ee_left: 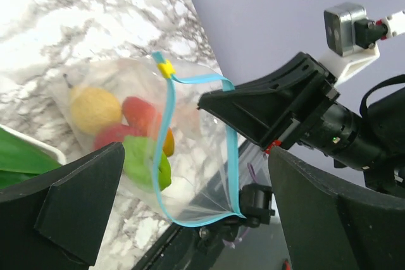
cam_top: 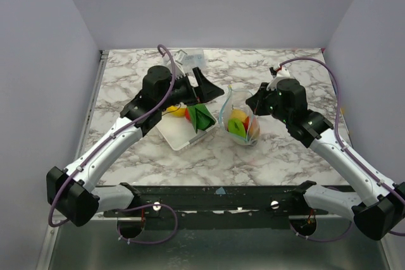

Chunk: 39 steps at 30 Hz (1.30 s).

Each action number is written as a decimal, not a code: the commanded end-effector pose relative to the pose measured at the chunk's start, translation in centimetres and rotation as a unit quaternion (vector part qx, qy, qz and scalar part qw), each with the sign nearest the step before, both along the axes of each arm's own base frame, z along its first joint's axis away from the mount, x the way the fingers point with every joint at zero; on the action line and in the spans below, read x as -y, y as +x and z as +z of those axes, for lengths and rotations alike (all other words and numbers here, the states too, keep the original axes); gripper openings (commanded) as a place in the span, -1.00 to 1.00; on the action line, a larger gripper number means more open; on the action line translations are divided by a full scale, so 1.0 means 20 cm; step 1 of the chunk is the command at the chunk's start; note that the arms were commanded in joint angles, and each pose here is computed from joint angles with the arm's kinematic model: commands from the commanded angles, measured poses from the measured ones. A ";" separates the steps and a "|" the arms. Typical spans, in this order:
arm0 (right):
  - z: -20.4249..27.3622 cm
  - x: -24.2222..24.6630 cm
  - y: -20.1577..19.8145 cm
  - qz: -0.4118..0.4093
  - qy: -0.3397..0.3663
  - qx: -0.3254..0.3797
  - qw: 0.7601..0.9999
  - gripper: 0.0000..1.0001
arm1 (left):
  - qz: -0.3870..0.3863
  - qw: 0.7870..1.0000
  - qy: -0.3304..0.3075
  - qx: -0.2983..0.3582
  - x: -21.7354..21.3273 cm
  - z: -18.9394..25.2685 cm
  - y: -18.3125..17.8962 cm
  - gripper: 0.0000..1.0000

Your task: Place the food in the zip-top bag and seal the zipper

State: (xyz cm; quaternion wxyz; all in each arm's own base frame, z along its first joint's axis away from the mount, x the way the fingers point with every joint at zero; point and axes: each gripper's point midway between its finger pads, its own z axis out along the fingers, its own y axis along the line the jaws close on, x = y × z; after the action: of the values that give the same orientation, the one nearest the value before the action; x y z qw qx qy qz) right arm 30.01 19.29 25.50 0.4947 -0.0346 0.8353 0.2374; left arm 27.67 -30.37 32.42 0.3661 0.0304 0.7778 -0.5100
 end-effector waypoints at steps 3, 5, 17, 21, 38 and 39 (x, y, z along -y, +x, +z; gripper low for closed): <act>0.03 0.00 0.00 -0.001 0.011 0.008 1.000 -0.99 | 0.026 0.998 0.019 0.048 -0.15 -0.03 0.03 0.91; 0.05 0.00 0.00 0.000 0.014 0.010 1.000 -0.99 | 0.036 0.996 0.059 0.047 -0.19 -0.09 0.05 0.87; 0.06 -0.01 0.00 0.004 0.019 0.011 1.000 -0.99 | 0.166 0.966 0.175 -0.091 -0.59 -0.52 0.17 0.79; 0.05 0.00 0.00 0.001 0.015 0.010 1.000 -0.99 | 0.224 0.943 0.205 -0.140 -0.71 -0.67 0.22 0.86; 0.03 0.00 -0.01 -0.002 0.012 0.007 1.000 -0.99 | 0.292 0.900 0.167 -0.277 -0.72 -1.05 0.43 0.61; 0.03 0.00 -0.01 -0.003 0.011 0.006 1.000 -0.99 | 0.284 0.901 0.155 -0.287 -0.70 -1.06 0.43 0.59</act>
State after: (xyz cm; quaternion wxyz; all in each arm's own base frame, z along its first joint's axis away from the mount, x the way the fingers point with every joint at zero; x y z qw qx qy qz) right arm 29.97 19.31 25.59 0.4946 -0.0316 0.8348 0.2398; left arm 35.20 -14.53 11.49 0.2673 -0.2519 0.9117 -0.1840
